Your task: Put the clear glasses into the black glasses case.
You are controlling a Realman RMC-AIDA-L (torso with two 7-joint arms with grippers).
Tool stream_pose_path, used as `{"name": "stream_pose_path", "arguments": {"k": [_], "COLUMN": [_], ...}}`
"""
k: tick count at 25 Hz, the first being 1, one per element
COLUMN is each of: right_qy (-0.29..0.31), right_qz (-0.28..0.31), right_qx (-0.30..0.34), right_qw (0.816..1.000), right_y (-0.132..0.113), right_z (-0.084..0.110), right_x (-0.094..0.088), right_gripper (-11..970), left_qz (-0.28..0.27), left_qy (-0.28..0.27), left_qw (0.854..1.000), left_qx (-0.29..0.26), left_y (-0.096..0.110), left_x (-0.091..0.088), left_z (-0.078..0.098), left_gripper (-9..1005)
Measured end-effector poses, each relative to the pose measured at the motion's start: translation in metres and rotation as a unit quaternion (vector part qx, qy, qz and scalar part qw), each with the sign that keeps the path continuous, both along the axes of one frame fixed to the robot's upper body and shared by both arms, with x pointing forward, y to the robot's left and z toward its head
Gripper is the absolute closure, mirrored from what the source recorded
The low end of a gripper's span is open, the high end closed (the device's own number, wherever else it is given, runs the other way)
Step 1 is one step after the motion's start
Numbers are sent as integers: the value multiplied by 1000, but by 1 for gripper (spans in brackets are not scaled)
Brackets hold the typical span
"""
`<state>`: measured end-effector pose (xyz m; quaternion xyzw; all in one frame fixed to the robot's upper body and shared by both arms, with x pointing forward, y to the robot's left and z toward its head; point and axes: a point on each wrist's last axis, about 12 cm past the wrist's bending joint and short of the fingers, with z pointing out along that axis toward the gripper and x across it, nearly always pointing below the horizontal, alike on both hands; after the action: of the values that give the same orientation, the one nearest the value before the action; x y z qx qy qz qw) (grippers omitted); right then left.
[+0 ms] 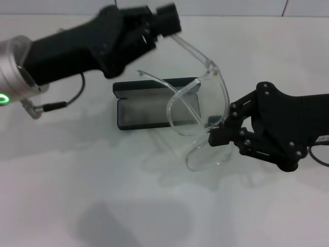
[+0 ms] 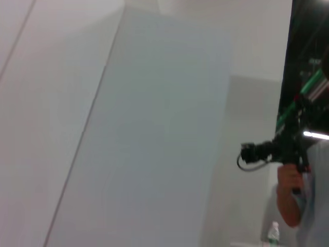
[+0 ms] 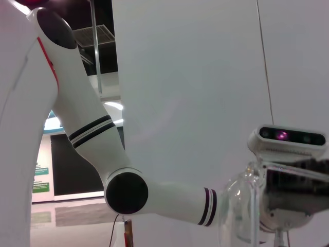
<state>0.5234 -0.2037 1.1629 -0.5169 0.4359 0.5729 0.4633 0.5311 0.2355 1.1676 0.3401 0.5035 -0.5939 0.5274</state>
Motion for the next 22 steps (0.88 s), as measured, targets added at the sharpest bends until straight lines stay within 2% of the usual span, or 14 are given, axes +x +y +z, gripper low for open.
{"name": "stream_pose_path", "arguments": {"k": [14, 22], "right_qy": [-7, -8], "right_qz": [-17, -16], "right_qx": [18, 15], "right_qw": [1000, 1000], "right_y": [2, 3], "right_z": [6, 6], "right_x": [5, 6], "right_gripper": [882, 882], "left_qz": [-41, -69], "left_qy": [94, 107], "left_qw": [995, 992], "left_qx": [13, 26], "left_y": [-4, -13], "left_x": [-3, -5], "left_z": [-4, -6], "left_gripper": [885, 885]}}
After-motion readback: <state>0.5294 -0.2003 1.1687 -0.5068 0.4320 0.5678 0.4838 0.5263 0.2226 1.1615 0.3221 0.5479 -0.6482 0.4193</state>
